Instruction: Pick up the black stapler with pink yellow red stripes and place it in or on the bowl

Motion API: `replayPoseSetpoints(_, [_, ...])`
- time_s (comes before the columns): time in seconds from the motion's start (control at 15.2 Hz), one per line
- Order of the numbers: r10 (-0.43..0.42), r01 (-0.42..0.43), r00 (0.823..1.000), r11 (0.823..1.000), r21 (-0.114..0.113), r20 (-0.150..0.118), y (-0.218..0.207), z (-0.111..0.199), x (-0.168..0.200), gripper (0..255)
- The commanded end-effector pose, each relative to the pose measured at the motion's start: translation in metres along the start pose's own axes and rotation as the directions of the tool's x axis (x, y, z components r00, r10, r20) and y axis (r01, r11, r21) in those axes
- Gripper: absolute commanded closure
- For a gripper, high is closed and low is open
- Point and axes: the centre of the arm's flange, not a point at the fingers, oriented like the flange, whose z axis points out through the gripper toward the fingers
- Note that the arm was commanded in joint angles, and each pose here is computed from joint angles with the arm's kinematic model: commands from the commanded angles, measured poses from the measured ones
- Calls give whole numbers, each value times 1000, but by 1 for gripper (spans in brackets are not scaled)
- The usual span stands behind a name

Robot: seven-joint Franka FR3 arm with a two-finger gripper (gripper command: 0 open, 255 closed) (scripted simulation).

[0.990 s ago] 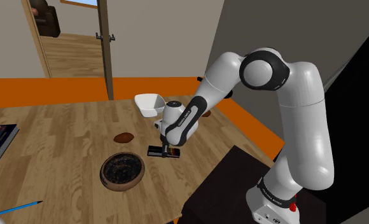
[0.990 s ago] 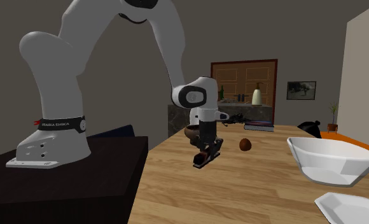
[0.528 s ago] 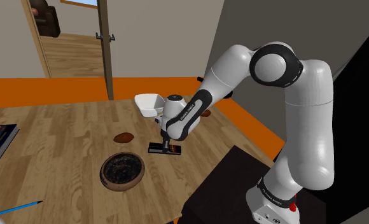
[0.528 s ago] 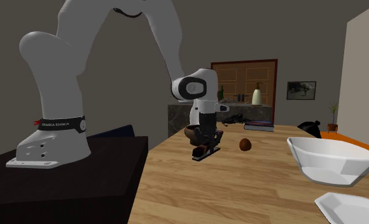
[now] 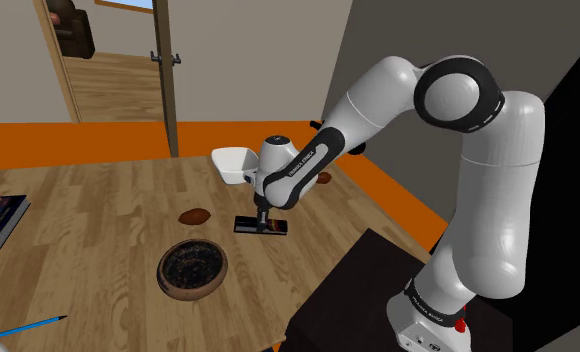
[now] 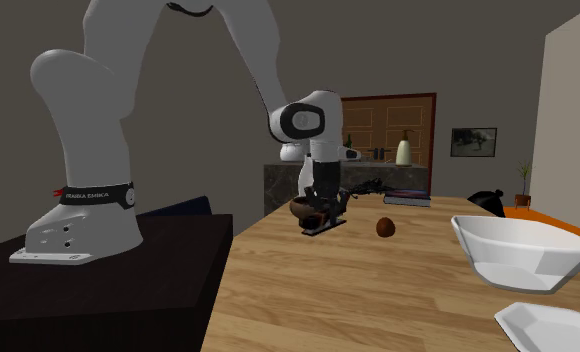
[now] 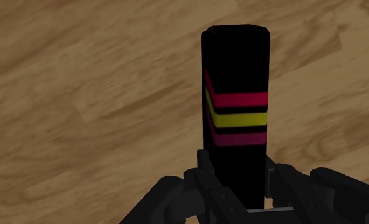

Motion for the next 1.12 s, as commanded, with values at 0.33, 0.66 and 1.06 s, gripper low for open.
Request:
replayPoseSetpoints(0.33, [0, 0, 1000, 1000, 0, 0, 1, -36, 1, 255])
replayPoseSetpoints(0.66, [0, 0, 1000, 1000, 0, 0, 1, -63, 2, 255])
replayPoseSetpoints(1.06, [0, 0, 1000, 1000, 0, 0, 2, -91, 2, 255])
